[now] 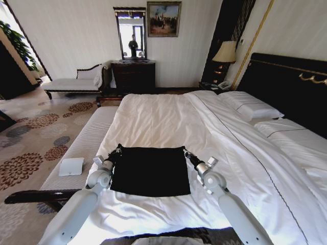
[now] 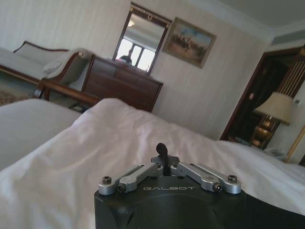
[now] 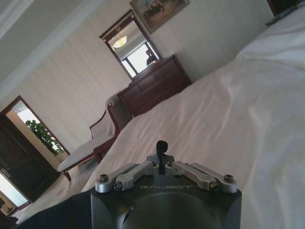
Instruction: Fold the clothes on the bed.
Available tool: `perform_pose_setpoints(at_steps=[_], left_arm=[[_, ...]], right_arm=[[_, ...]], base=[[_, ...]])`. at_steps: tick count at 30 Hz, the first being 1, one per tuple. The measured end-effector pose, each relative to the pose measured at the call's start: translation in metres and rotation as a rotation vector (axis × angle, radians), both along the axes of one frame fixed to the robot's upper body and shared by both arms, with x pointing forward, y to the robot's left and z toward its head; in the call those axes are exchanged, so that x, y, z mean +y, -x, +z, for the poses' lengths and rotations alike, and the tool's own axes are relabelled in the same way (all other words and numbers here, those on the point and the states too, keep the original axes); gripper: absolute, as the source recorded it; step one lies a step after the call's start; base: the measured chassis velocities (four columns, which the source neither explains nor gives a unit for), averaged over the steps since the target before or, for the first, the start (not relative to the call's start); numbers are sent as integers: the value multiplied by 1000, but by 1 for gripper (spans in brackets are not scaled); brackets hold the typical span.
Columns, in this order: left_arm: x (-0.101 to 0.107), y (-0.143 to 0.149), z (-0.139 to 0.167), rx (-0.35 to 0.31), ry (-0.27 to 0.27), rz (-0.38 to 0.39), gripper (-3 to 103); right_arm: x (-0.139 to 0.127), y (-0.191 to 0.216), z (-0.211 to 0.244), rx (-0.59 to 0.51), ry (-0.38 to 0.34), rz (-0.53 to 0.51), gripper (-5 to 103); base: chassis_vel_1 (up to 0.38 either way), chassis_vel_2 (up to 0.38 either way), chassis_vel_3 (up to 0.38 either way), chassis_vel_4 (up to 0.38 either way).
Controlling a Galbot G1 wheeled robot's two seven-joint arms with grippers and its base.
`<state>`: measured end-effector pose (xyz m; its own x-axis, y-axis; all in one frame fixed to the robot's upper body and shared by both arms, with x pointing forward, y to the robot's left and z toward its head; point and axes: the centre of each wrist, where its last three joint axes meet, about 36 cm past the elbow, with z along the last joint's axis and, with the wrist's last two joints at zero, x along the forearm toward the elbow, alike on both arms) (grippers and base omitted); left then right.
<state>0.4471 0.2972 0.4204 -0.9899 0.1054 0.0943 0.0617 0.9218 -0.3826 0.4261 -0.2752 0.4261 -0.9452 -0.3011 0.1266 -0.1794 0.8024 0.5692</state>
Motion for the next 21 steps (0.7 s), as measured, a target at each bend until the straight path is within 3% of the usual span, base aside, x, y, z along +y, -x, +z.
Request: perform_pose_setpoints(at_steps=[6, 11, 21], left_arm=[[-6, 16, 46, -121, 15, -13, 1], [-7, 31, 64, -171, 9, -23, 1], [-2, 54, 77, -197, 7, -6, 1]], right_arm=[[-7, 14, 38, -99, 36, -28, 0], [-12, 26, 61, -154, 44, -40, 0], [-10, 42, 81, -193, 41, -36, 0]], base=[[0, 0, 0, 0], [0, 0, 0, 0], [0, 0, 0, 0]])
